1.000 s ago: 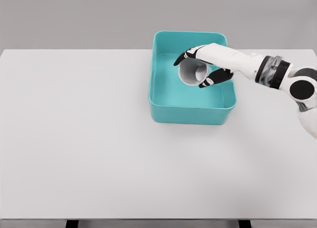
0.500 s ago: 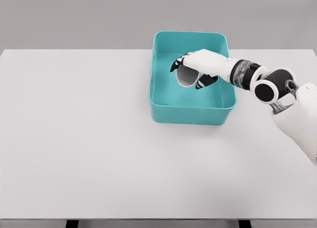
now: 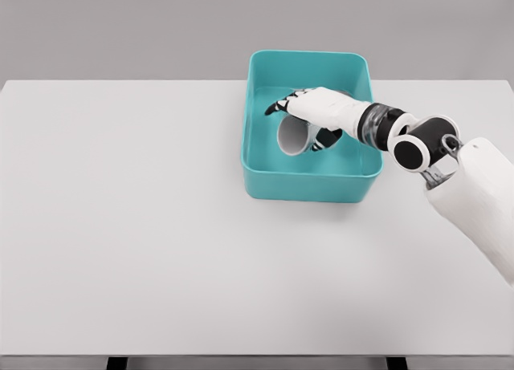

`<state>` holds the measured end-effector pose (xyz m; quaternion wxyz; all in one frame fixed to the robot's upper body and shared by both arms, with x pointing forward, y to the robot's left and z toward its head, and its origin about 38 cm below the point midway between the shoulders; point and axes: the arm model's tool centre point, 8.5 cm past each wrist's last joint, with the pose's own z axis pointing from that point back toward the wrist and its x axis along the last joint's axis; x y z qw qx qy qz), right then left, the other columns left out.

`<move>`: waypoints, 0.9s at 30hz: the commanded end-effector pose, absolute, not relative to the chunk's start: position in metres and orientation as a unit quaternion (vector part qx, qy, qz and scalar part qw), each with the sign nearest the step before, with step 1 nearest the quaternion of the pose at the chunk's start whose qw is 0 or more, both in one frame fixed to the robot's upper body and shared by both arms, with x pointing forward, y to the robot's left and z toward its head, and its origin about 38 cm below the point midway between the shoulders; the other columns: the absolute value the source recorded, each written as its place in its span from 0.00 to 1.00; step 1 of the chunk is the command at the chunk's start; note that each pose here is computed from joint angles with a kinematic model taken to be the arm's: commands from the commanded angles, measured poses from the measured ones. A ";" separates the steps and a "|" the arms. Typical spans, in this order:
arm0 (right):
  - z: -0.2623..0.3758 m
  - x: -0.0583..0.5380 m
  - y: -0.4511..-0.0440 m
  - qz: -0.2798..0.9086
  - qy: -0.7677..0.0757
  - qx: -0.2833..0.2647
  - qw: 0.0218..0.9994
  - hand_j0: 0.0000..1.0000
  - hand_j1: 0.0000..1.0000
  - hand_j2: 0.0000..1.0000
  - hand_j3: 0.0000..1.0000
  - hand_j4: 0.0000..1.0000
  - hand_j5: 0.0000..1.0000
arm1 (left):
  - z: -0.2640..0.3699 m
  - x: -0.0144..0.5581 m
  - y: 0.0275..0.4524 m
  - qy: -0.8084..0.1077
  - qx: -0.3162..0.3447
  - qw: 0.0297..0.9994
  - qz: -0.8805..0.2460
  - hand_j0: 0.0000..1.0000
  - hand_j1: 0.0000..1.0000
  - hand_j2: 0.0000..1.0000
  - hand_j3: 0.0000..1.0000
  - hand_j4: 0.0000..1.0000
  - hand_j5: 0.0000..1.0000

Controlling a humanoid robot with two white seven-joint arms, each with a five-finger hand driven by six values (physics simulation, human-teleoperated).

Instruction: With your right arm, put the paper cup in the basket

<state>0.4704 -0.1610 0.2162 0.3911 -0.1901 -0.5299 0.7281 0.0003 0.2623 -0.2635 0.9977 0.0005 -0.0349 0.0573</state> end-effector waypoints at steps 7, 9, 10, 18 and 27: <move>0.256 0.459 -0.179 0.691 -0.588 -0.156 0.391 1.00 1.00 1.00 1.00 1.00 1.00 | -0.263 0.000 0.262 -0.035 0.000 0.998 0.057 1.00 1.00 1.00 1.00 1.00 1.00; 0.288 0.453 -0.211 0.643 -0.645 -0.113 0.397 1.00 1.00 1.00 1.00 1.00 1.00 | -0.263 0.000 0.262 -0.035 0.000 0.998 0.057 1.00 1.00 1.00 1.00 1.00 1.00; 0.300 0.450 -0.221 0.622 -0.675 -0.088 0.387 1.00 1.00 1.00 1.00 1.00 1.00 | -0.263 0.000 0.262 -0.035 0.000 0.998 0.057 1.00 1.00 1.00 1.00 1.00 1.00; 0.309 0.421 -0.356 0.489 -0.734 -0.134 0.451 1.00 1.00 1.00 1.00 1.00 1.00 | -0.263 0.000 0.262 -0.035 0.000 0.998 0.057 1.00 1.00 1.00 1.00 1.00 1.00; 0.267 0.408 -0.377 0.485 -0.703 -0.129 0.503 1.00 1.00 1.00 1.00 1.00 1.00 | -0.263 0.000 0.262 -0.035 0.000 0.998 0.057 1.00 1.00 1.00 1.00 1.00 1.00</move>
